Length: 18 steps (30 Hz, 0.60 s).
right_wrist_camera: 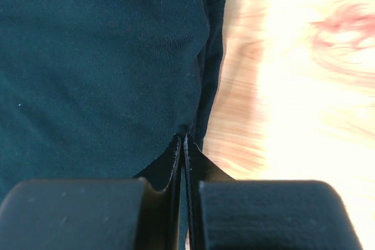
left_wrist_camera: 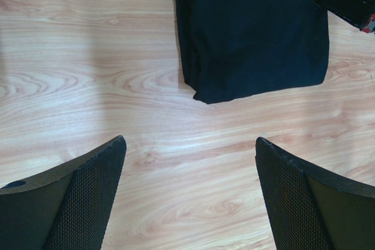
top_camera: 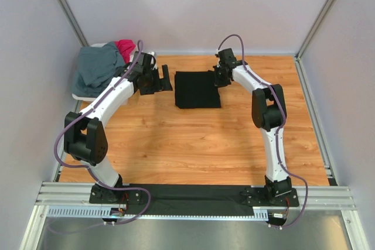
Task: Fold and stack the t-shirts
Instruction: Neatly place the folded tshirt to the corner
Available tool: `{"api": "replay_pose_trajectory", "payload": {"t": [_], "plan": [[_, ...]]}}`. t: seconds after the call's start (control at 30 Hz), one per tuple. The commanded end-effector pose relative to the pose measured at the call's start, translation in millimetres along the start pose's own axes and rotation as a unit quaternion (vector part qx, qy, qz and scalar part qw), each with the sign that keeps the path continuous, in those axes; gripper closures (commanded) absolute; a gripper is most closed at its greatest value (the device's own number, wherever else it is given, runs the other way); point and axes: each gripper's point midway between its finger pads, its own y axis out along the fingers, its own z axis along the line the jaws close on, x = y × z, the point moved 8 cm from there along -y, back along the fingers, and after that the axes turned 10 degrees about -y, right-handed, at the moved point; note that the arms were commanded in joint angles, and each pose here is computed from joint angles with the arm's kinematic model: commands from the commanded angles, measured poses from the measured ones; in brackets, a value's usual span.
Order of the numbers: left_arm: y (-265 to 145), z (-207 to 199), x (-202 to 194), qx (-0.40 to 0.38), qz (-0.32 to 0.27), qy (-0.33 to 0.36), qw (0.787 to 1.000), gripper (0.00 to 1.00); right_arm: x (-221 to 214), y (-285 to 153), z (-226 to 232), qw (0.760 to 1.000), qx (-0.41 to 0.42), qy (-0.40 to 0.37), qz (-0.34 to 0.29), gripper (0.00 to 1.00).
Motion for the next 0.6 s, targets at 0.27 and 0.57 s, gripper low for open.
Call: {"api": "replay_pose_trajectory", "payload": {"t": [0.27,0.57], "plan": [[-2.9,2.3,3.3,0.002,-0.002,0.003,1.000,0.03,14.4,-24.0,-97.7,0.992,-0.115,-0.055,-0.006,1.00],[-8.0,7.3,4.9,0.010,0.001,0.009,1.000,0.02,14.6,-37.3,-179.3,0.967,-0.216,-0.131,0.028,1.00]]}}
